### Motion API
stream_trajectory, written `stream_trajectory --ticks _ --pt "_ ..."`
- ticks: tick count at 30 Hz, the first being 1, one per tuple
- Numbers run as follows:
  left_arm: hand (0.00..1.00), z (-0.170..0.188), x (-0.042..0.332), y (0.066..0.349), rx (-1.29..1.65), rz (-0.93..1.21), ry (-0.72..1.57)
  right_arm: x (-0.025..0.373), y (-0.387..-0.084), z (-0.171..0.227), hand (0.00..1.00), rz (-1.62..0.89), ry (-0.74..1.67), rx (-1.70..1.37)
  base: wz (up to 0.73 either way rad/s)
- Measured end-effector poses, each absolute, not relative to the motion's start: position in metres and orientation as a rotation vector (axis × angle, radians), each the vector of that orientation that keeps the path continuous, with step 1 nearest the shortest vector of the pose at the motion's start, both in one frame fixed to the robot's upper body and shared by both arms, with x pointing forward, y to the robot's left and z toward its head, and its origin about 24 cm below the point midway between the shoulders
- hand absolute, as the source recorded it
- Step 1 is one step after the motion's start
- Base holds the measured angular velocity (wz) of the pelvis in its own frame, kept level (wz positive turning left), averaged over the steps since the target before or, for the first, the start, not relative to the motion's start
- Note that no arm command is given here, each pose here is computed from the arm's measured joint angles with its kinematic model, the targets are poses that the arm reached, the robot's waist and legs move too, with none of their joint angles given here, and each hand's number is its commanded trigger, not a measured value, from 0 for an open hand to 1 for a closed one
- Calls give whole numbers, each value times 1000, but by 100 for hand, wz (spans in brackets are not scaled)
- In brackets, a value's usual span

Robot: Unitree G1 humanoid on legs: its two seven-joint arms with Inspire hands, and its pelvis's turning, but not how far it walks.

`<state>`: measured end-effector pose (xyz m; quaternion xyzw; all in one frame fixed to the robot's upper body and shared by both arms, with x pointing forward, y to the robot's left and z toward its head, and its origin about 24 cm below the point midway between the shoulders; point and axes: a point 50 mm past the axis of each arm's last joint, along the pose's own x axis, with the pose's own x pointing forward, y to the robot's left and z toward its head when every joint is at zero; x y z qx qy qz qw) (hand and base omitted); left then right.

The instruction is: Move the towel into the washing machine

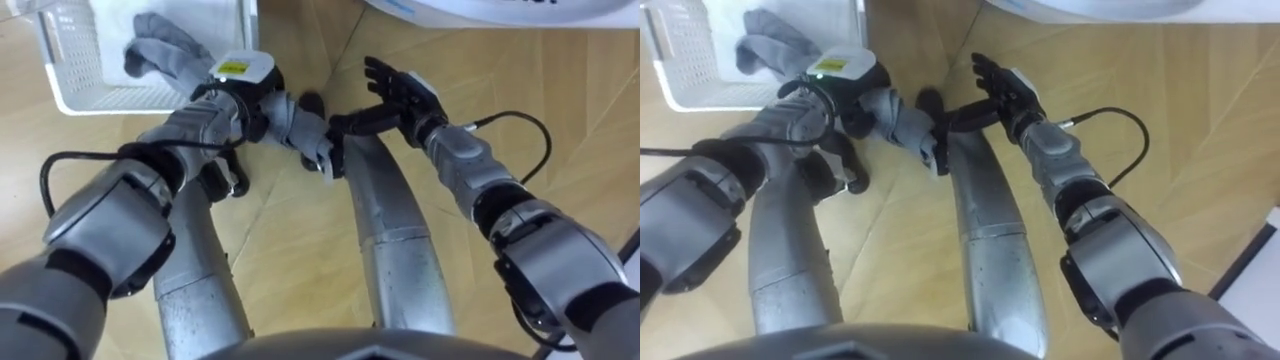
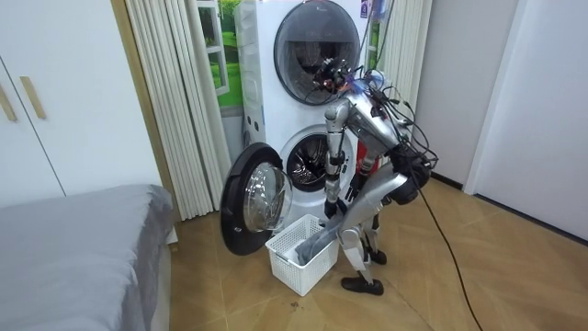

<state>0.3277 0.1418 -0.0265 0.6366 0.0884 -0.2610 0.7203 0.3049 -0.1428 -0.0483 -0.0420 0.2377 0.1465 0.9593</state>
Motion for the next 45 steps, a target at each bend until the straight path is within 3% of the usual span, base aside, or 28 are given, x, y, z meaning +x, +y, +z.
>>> stream_trajectory --ticks 9,20,29,38,45 --pt "100 -46 308 129 1367 -610 181 265 -155 -84 0 258 620 6 8" --pt "100 -26 314 143 1186 -338 15 249 -193 -93 0 199 678 -65 7" --pt "100 -26 308 138 700 -235 152 239 -185 -100 0 264 710 -90 5" --pt "100 -47 284 108 -88 -355 361 239 -161 -101 0 350 698 -73 9" --pt "100 -52 272 95 -370 -463 412 233 -155 -106 0 373 731 -54 6"
